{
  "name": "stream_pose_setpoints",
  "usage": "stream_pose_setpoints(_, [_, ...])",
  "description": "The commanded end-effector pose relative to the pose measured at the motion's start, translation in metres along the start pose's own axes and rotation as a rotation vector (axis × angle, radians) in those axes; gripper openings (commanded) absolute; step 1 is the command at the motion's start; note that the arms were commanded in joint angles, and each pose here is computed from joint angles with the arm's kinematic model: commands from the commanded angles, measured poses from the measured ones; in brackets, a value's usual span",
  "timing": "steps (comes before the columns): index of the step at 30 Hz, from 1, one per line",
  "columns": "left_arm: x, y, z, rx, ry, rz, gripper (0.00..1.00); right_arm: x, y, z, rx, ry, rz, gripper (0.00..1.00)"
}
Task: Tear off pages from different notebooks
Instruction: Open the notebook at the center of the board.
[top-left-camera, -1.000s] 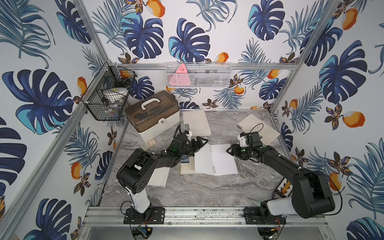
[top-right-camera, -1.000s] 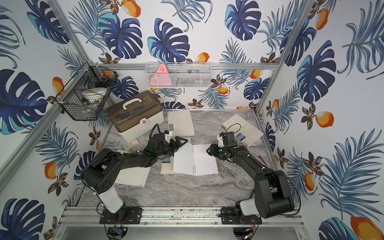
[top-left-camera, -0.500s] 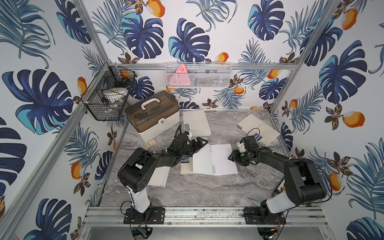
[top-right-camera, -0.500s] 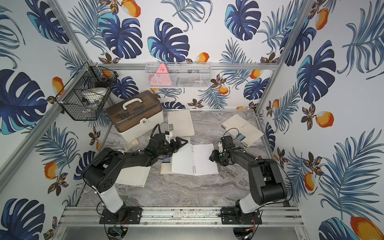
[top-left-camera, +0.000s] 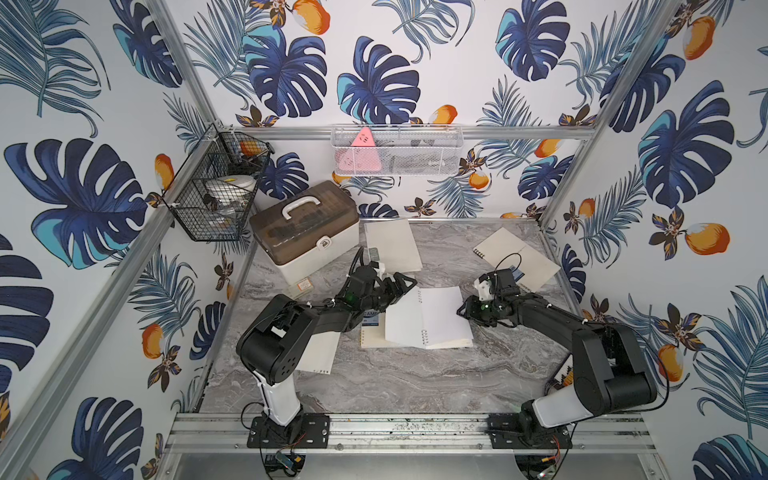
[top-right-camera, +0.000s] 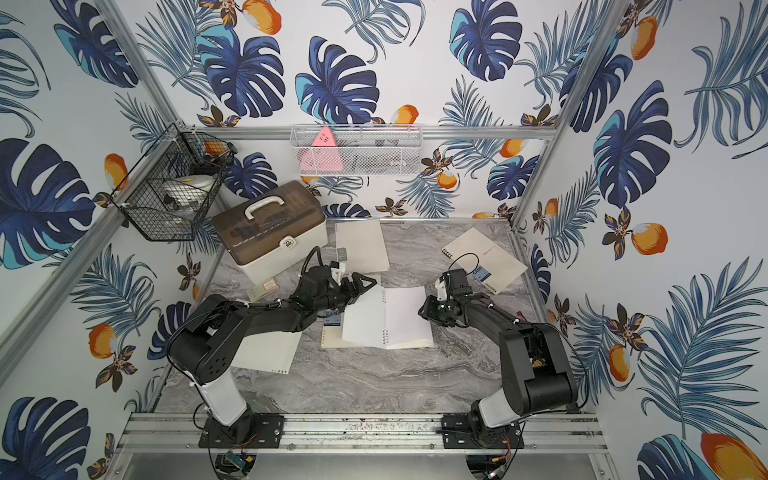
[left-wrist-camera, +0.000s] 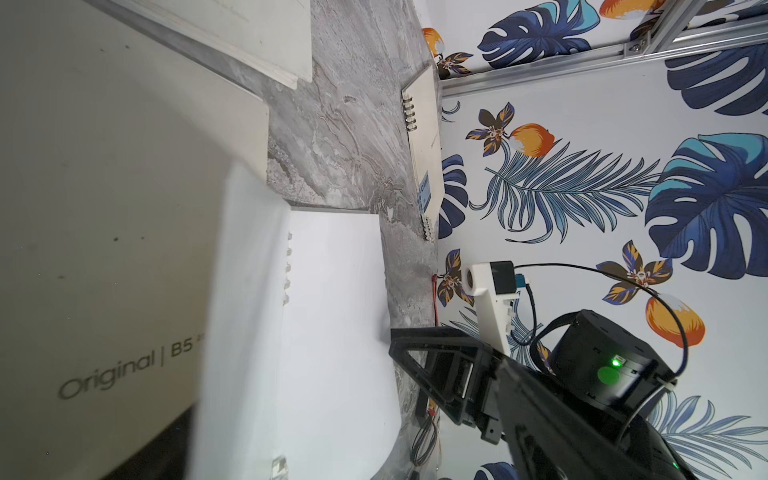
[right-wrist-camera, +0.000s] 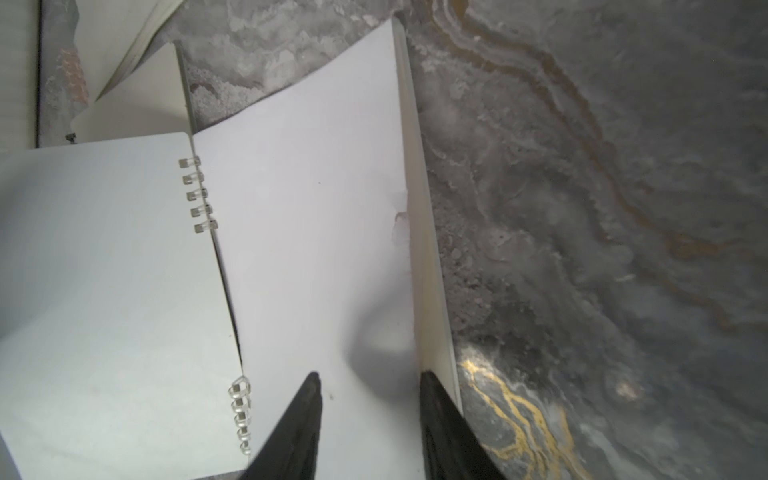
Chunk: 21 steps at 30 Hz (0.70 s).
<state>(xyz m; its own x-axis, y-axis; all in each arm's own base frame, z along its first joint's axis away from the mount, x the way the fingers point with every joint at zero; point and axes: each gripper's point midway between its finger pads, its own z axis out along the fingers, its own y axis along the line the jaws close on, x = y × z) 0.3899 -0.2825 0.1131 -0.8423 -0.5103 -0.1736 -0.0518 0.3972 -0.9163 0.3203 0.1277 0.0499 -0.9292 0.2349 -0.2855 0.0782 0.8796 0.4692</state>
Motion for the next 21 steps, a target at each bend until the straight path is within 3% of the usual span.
stream_pose_setpoints(1, [-0.002, -0.008, 0.001, 0.034, 0.000, 0.012, 0.94, 0.005, 0.001, 0.000, 0.021, 0.036, -0.038, 0.41])
stream_pose_setpoints(6, [-0.001, -0.006, 0.002, 0.039, 0.001, 0.004, 0.94, 0.007, 0.009, 0.003, 0.025, 0.064, -0.073, 0.39])
stream_pose_setpoints(15, [0.001, -0.005, 0.003, 0.052, 0.006, -0.011, 0.94, 0.025, 0.105, -0.005, -0.100, 0.032, -0.312, 0.38])
stream_pose_setpoints(21, [0.002, -0.007, -0.002, 0.047, 0.006, 0.001, 0.93, 0.026, 0.082, 0.000, 0.065, 0.045, -0.325, 0.43])
